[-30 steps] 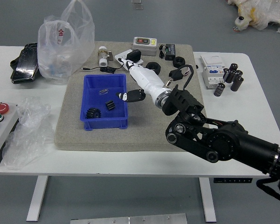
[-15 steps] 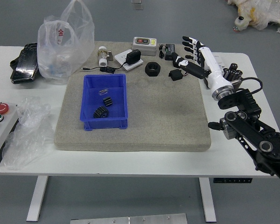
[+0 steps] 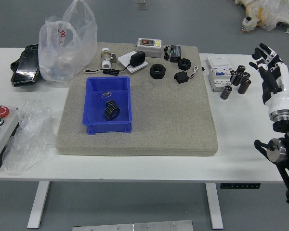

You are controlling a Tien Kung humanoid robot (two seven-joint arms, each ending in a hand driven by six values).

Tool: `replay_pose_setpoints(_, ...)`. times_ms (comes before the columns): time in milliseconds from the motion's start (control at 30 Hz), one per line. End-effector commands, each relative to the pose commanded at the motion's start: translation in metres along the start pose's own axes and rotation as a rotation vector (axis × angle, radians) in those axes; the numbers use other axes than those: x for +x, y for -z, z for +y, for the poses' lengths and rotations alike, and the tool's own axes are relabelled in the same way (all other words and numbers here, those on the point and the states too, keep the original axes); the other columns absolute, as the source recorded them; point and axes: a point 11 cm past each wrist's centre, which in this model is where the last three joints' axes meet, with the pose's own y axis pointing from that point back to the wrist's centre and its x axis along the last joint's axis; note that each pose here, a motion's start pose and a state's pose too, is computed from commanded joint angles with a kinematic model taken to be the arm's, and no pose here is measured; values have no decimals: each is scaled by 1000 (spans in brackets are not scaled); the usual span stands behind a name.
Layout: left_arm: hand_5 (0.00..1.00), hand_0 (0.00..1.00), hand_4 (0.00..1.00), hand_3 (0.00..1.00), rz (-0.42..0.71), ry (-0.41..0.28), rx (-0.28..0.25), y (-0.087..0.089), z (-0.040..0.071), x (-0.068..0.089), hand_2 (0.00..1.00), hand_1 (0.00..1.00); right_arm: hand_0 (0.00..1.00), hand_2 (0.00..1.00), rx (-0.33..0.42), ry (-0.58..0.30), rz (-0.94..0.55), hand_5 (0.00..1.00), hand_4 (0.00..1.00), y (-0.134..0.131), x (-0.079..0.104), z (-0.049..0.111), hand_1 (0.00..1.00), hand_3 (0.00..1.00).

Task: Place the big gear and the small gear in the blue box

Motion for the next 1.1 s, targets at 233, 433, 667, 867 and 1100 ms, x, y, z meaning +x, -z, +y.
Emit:
replay_pose_setpoints(233, 301, 643, 650, 646, -1, 6, -6, -3, 0, -3, 584, 616, 752, 807, 29, -11, -16, 478, 755, 6, 8, 1, 798, 749)
replay_pose_setpoints(433, 300, 643, 651, 647, -4, 6, -6, -5, 0, -3, 585, 616, 756, 806, 38, -1, -31, 485, 756, 5, 3, 3, 798, 744)
replay_pose_setpoints(667, 301, 643, 651, 647, -18, 9, -22, -13, 1, -3, 585, 616, 754, 797, 57, -1, -7, 501, 757, 8, 7, 7, 794, 737)
replay_pose_setpoints(867, 302, 643, 651, 647, -25, 7, -34, -17, 1, -1, 585, 616, 758, 790, 99, 12, 128, 504, 756, 22, 8, 8, 788, 731)
replay_pose_setpoints(1100, 302, 643, 651, 647, -19, 12, -24, -11, 0, -3, 565, 583, 751, 754, 122, 26, 198, 511, 752, 21, 8, 13, 750, 711)
